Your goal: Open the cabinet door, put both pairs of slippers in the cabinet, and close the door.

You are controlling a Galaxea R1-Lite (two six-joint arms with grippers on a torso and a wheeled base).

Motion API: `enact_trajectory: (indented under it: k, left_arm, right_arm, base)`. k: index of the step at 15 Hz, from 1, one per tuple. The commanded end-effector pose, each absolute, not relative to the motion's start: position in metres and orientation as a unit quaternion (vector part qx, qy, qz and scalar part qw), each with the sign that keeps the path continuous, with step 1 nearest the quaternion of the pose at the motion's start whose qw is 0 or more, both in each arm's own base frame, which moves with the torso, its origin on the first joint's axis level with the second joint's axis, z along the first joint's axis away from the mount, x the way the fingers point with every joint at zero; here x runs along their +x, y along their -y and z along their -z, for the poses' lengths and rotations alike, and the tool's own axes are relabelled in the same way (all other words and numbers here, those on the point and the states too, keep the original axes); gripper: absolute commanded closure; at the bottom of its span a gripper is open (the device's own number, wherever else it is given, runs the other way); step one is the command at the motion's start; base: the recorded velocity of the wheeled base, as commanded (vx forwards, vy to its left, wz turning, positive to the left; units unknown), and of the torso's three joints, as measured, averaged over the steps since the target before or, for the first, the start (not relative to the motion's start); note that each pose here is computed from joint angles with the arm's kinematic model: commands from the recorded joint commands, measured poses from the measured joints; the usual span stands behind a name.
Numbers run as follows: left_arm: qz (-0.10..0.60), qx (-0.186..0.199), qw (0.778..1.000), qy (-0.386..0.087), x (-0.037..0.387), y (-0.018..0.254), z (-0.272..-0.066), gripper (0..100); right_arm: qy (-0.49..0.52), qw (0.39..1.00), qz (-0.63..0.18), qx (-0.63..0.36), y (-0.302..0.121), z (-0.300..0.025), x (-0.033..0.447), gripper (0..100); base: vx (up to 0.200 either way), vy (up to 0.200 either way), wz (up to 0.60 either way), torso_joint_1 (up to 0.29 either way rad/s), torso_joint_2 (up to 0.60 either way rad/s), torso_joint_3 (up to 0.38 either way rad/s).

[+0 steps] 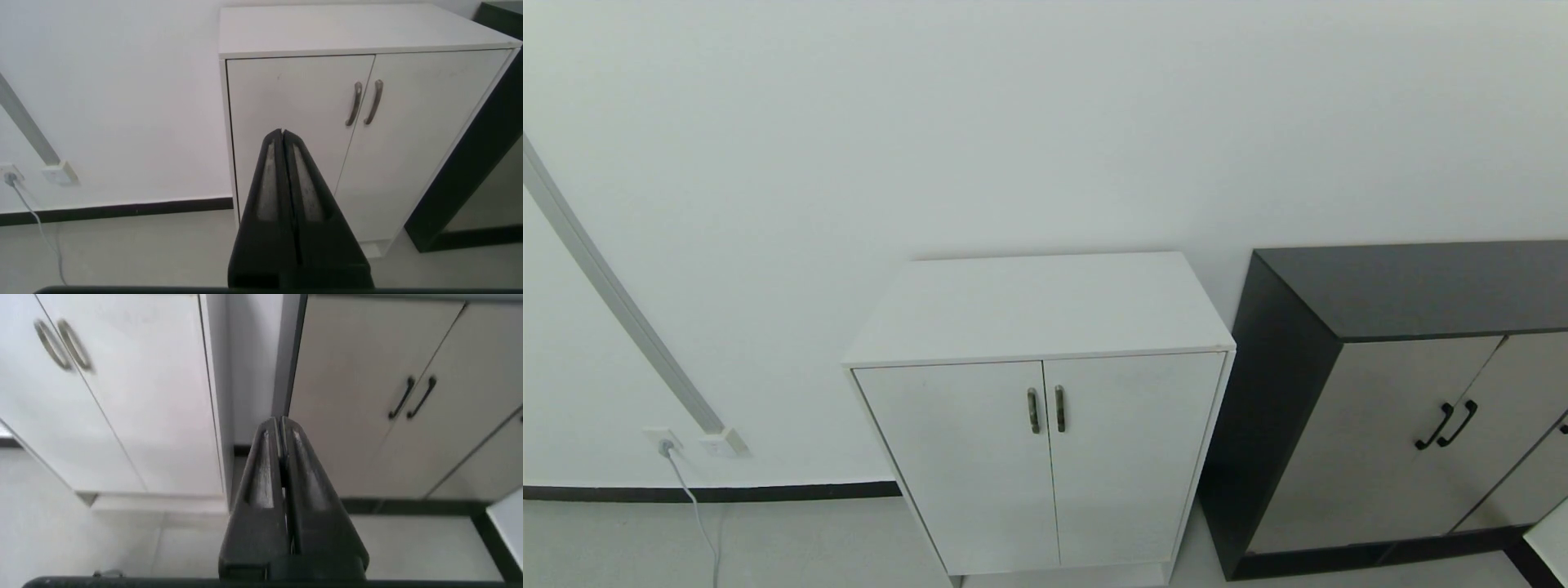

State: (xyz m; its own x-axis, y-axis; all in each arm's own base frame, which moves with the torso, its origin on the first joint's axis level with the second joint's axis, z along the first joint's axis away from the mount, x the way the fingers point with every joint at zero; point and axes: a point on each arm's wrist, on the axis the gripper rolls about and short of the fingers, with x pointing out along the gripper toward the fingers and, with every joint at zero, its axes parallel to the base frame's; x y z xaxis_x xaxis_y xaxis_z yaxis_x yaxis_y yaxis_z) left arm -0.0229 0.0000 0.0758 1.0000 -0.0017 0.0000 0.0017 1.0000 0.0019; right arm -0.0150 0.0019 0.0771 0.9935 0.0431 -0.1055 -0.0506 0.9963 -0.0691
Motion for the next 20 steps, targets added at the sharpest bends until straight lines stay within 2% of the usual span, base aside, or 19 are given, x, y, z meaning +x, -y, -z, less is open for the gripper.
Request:
enact_trajectory:
  k: [1,8,12,20]
  left_arm:
    - [0.001,-0.001,1.000,0.000,-0.0229,0.0000,-0.0757,100]
    - [0.001,-0.001,1.000,0.000,-0.0229,0.0000,-0.0757,100]
    - [0.001,0.000,1.000,0.000,-0.0229,0.0000,-0.0757,100]
    - [0.002,0.001,1.000,0.000,-0.0229,0.0001,-0.0757,100]
  right_arm:
    - [-0.021,0.999,-0.026,-0.036,-0.0020,-0.0760,-0.0197,100]
    - [0.000,1.000,-0.028,0.008,-0.0015,-0.0757,-0.0227,100]
    - [0.004,1.000,0.018,0.025,0.0005,-0.0763,-0.0227,100]
    - [0.003,1.000,0.017,0.022,0.0005,-0.0761,-0.0227,100]
  base:
    - [0.000,0.000,0.00,0.000,0.00,0.000]
    - [0.000,0.000,0.00,0.000,0.00,0.000]
    - [0.000,0.000,0.00,0.000,0.00,0.000]
    - [0.000,0.000,0.00,0.000,0.00,0.000]
